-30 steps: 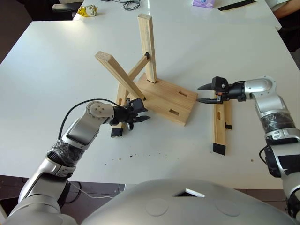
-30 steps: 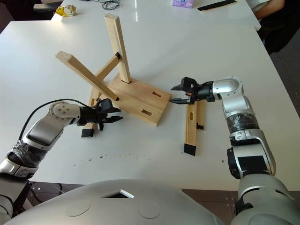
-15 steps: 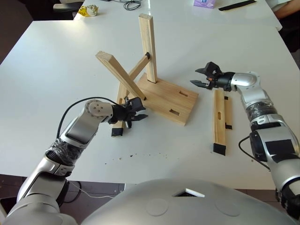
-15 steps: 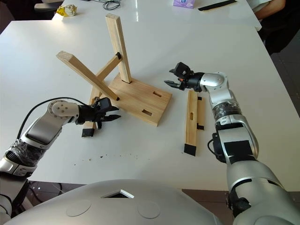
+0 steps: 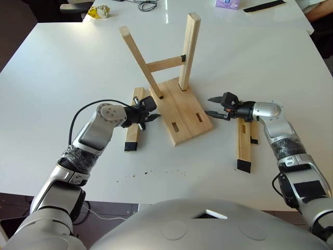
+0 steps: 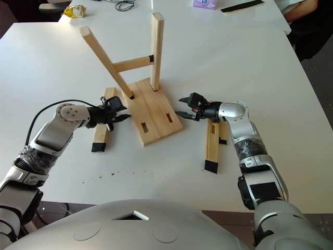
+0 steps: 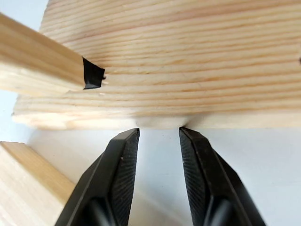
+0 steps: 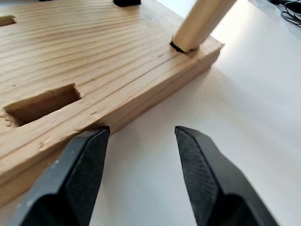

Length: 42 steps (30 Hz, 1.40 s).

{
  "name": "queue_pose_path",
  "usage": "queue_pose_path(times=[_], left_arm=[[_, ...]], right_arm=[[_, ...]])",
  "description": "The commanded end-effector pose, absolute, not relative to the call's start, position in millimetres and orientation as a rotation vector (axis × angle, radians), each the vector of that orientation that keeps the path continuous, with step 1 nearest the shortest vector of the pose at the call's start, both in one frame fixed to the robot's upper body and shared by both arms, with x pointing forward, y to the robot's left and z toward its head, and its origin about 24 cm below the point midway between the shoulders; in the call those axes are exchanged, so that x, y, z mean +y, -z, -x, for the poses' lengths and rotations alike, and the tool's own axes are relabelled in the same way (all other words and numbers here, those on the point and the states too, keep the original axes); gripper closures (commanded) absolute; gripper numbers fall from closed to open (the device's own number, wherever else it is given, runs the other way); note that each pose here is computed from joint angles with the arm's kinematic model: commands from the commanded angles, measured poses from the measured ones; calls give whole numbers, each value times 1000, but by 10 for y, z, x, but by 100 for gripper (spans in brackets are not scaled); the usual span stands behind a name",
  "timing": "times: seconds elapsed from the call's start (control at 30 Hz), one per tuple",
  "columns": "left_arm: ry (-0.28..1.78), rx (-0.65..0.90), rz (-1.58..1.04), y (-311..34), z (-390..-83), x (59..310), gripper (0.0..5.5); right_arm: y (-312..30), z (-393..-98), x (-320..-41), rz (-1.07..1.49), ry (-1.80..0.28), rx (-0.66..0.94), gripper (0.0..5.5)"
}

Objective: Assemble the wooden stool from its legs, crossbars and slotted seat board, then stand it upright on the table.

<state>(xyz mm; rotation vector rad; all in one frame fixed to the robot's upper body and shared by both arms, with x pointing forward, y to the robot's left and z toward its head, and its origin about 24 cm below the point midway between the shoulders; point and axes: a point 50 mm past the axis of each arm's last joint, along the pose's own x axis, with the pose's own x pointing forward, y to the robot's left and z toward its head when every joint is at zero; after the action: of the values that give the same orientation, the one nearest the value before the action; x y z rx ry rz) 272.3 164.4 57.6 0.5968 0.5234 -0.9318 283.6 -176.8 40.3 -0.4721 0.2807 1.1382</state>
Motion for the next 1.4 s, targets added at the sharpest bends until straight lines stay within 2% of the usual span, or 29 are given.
queue_pose_path(times=[0.03, 0.3, 0.6, 0.73, 1.27, 1.4], left_arm=[[974, 591, -567, -391, -2627, 1585, 393], [1059, 587, -567, -388, -2502, 1554, 393], [1094, 558, -580, -476, -2476, 1560, 393], [1080, 552, -587, -484, -2500, 1584, 393], [1053, 461, -584, -595, -2639, 1548, 393], [1011, 453, -578, -696, -2706, 1656, 393]], right_arm=[[-551, -2577, -1499, 389, -1217, 206, 291], [-629, -2334, -1358, 328, -1187, 202, 291], [-634, -2395, -1637, 415, -1039, 240, 291], [-700, -2340, -1714, 436, -1034, 249, 291], [-540, -2034, -1454, 393, -1107, 310, 291], [-510, -1974, -1472, 393, -1092, 356, 291]])
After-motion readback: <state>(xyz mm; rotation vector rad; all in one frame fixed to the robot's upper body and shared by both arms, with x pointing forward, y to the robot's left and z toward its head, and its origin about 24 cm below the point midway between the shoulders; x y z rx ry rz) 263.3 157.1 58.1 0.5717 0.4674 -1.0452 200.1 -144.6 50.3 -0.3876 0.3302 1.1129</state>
